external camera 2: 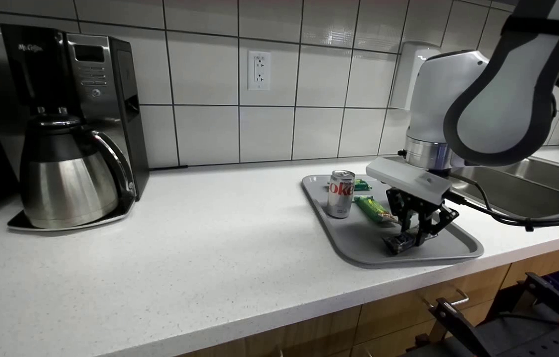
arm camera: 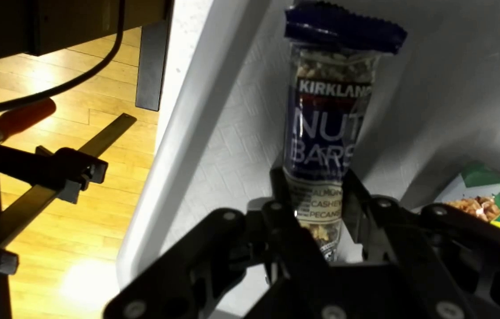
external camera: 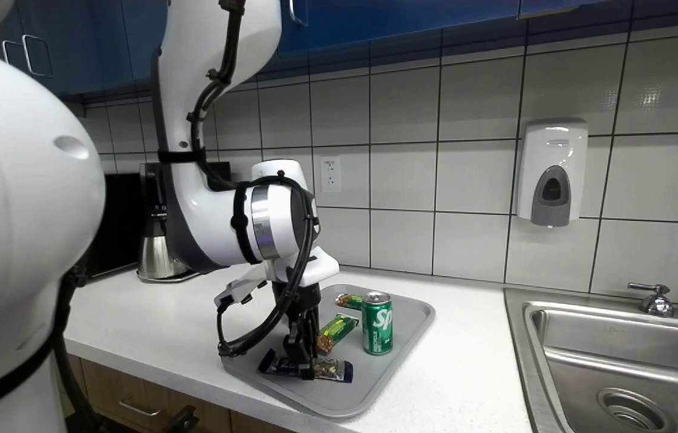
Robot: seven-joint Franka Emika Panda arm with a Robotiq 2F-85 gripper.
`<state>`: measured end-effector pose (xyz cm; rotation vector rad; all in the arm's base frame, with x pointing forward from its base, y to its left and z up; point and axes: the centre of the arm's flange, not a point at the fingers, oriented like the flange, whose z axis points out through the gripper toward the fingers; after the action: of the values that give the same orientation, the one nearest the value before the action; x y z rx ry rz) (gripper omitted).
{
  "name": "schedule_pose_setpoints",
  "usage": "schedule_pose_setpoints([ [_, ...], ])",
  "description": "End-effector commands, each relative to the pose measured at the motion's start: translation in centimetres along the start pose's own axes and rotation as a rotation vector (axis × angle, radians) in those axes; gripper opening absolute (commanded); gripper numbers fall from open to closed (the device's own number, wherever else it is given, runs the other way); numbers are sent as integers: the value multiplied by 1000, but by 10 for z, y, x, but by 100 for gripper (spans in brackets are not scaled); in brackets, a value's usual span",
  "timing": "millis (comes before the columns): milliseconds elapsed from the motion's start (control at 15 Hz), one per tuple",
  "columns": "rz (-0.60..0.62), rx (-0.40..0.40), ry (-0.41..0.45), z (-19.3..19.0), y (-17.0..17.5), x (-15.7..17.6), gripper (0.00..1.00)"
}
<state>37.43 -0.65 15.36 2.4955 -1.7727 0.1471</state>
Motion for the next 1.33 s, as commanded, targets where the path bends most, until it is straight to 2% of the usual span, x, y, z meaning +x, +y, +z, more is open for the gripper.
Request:
schedule_pose_setpoints([
  [0,4,18,10,2,0,-6,8],
  [600,-33,59,31,-28,-7,-14,8],
  [1267,-108,155,55,-68,-26,-26,8],
])
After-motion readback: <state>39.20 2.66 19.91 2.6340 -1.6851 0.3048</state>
